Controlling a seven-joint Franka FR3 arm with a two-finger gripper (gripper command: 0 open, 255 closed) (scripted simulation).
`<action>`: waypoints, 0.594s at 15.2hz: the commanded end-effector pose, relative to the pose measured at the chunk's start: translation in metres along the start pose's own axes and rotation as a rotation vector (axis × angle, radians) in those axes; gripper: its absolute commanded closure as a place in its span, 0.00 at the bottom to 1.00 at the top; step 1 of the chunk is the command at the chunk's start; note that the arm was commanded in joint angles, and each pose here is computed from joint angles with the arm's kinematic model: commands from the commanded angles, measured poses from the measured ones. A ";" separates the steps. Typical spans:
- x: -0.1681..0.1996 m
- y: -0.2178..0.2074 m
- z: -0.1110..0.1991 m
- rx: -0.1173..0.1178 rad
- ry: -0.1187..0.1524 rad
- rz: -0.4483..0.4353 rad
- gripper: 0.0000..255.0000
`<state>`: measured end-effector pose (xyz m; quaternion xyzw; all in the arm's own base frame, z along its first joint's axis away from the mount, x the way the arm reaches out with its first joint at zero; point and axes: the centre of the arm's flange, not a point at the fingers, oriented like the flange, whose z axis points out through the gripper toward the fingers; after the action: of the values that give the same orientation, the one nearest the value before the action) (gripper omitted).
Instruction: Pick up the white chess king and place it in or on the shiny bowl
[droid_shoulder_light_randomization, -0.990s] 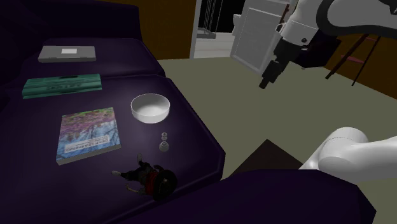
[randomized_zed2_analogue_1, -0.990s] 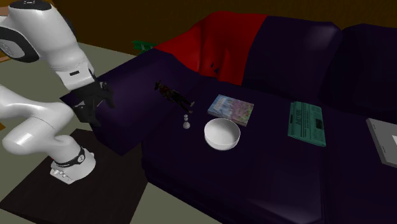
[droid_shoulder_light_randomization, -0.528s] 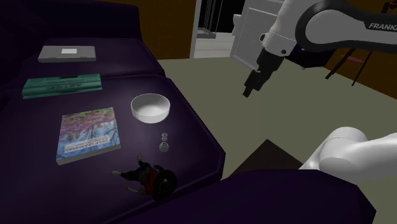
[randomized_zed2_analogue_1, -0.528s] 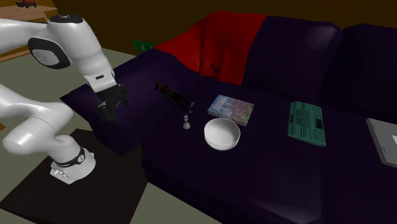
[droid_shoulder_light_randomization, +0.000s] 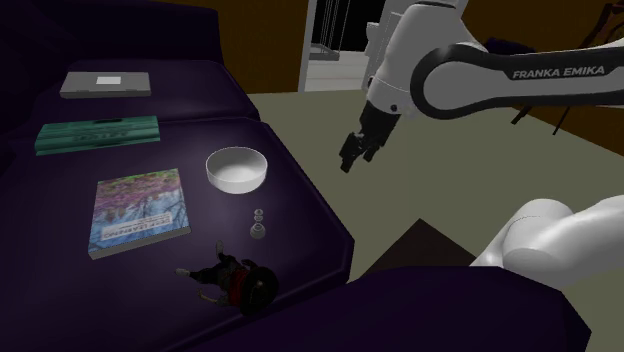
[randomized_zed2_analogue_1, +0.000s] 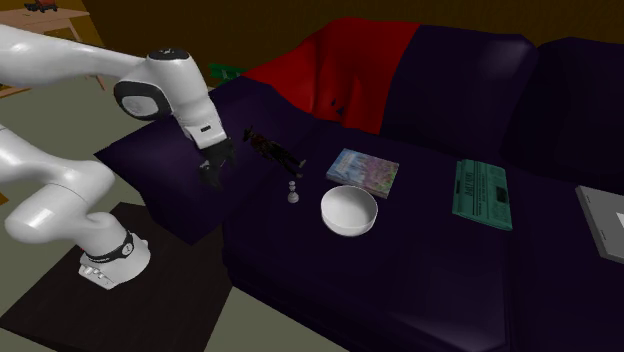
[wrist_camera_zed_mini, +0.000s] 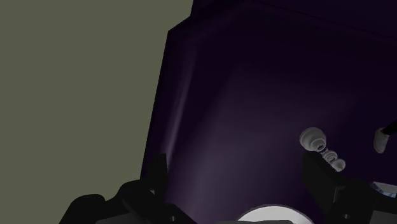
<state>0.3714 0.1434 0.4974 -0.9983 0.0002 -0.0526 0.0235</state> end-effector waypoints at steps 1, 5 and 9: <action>0.010 -0.020 0.015 0.003 0.006 0.011 0.00; 0.029 -0.057 0.046 0.007 0.014 0.029 0.00; 0.050 -0.094 0.076 0.010 0.022 0.047 0.00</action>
<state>0.4240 0.2291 0.4381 -0.9975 0.0208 -0.0618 0.0282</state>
